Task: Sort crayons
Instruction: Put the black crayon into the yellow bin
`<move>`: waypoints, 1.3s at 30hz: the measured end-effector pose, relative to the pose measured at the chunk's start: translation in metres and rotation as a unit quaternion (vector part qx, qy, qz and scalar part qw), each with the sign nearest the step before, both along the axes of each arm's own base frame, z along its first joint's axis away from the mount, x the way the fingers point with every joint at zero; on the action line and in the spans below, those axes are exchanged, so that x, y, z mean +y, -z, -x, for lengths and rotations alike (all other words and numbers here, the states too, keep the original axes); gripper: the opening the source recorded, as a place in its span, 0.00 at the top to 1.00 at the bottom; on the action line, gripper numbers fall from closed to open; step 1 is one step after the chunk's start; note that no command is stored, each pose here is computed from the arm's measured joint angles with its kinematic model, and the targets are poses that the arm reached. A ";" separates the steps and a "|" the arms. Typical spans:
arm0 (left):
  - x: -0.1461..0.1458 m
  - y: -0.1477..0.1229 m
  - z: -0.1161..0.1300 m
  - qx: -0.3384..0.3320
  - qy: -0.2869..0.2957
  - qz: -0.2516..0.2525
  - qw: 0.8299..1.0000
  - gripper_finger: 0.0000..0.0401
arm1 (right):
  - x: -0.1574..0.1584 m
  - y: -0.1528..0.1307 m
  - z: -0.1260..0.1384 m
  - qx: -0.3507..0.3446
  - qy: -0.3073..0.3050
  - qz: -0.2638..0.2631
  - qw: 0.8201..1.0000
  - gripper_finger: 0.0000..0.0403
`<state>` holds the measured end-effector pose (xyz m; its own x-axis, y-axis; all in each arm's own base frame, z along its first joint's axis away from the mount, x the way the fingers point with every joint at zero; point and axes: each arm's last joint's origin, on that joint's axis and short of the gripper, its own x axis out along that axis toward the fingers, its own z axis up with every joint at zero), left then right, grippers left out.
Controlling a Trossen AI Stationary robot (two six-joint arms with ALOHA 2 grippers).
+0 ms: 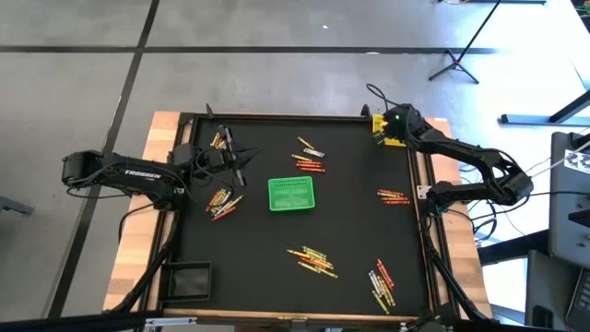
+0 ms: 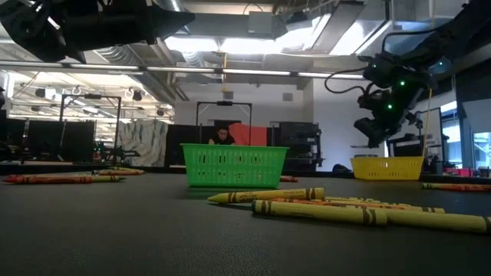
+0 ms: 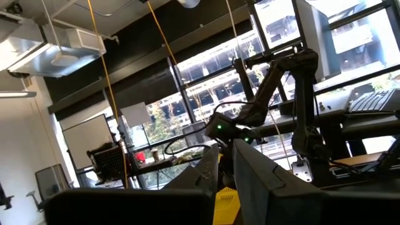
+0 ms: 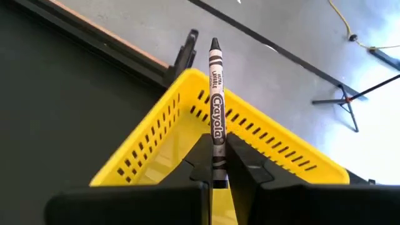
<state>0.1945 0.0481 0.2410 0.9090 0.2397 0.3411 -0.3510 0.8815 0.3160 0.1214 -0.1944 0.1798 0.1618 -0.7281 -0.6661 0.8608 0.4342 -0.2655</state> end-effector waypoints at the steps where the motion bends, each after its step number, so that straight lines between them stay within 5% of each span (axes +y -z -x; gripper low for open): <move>1: 0.000 0.000 0.000 0.000 0.000 0.000 1.000 0.91 | -0.001 0.001 0.002 -0.004 0.001 0.003 1.000 0.93; 10: 0.000 0.000 0.000 0.000 0.000 0.001 1.000 0.91 | 0.000 0.004 0.002 -0.034 -0.002 -0.001 0.999 0.91; 19: 0.000 0.000 0.000 0.001 0.000 0.000 1.000 0.91 | -0.002 0.001 -0.001 -0.047 -0.009 0.018 0.999 0.67; 27: 0.000 0.000 0.000 0.001 0.000 0.000 1.000 0.91 | 0.002 -0.011 -0.021 -0.193 -0.178 -0.001 0.965 0.62; 39: 0.000 0.000 0.000 0.002 -0.001 0.000 1.000 0.91 | 0.035 -0.013 -0.076 -0.217 -0.328 0.028 0.919 0.62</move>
